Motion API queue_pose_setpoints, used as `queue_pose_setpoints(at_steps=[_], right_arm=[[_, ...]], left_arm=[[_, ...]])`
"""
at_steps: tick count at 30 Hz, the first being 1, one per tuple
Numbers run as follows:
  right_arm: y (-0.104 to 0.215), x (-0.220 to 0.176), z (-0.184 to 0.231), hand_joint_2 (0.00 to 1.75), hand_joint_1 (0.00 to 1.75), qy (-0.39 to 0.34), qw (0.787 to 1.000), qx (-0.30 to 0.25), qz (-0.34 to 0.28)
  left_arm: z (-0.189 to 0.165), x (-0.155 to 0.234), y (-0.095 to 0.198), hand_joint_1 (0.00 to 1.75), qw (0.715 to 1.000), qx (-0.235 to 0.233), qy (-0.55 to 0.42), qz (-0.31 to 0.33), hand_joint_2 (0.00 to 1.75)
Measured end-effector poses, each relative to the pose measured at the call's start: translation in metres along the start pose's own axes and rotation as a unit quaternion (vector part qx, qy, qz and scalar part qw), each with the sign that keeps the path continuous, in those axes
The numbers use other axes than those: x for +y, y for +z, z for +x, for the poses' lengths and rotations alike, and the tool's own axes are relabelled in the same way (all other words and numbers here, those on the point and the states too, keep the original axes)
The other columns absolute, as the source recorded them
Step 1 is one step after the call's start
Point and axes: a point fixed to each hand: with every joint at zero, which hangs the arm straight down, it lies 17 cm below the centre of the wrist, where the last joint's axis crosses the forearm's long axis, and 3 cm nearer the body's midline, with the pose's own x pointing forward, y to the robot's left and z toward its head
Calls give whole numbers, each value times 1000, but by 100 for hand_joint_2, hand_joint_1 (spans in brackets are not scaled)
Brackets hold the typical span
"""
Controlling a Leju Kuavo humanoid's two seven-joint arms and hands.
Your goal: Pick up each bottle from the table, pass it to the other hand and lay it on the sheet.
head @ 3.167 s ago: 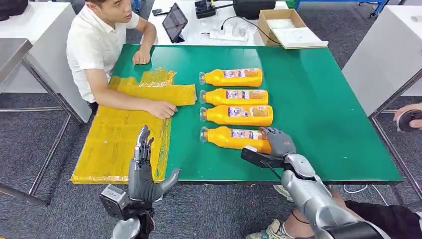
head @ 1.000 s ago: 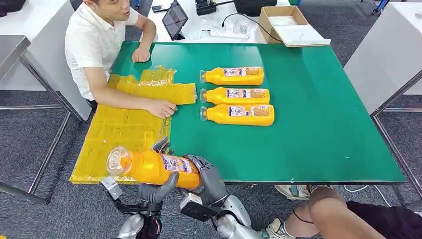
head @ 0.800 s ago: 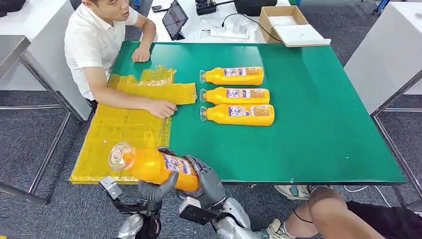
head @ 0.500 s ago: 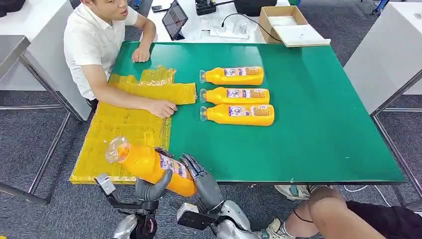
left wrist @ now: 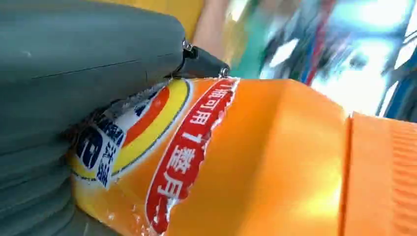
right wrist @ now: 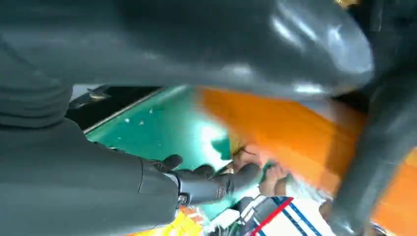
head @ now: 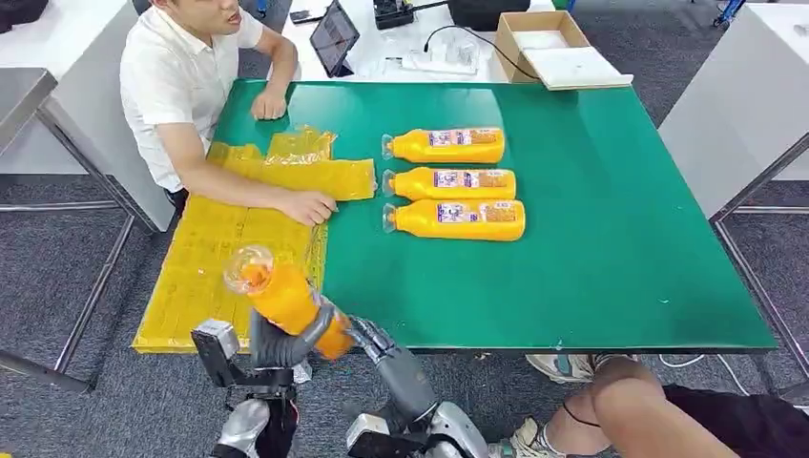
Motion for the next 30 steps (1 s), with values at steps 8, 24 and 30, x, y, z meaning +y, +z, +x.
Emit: queue_pose_setpoints(at_steps=[8, 24, 30], right_arm=[[24, -47, -14, 0, 0, 73, 996, 12, -56], [22, -45, -8, 0, 0, 72, 996, -2, -43], [19, -31, -5, 0, 0, 60, 998, -2, -16]], left_arm=[[28, 31, -25, 175, 995, -56, -72, 42, 175], [35, -11, -64, 175, 856, -167, -488, -47, 175], [-44, -23, -77, 175, 795, -65, -586, -141, 175]])
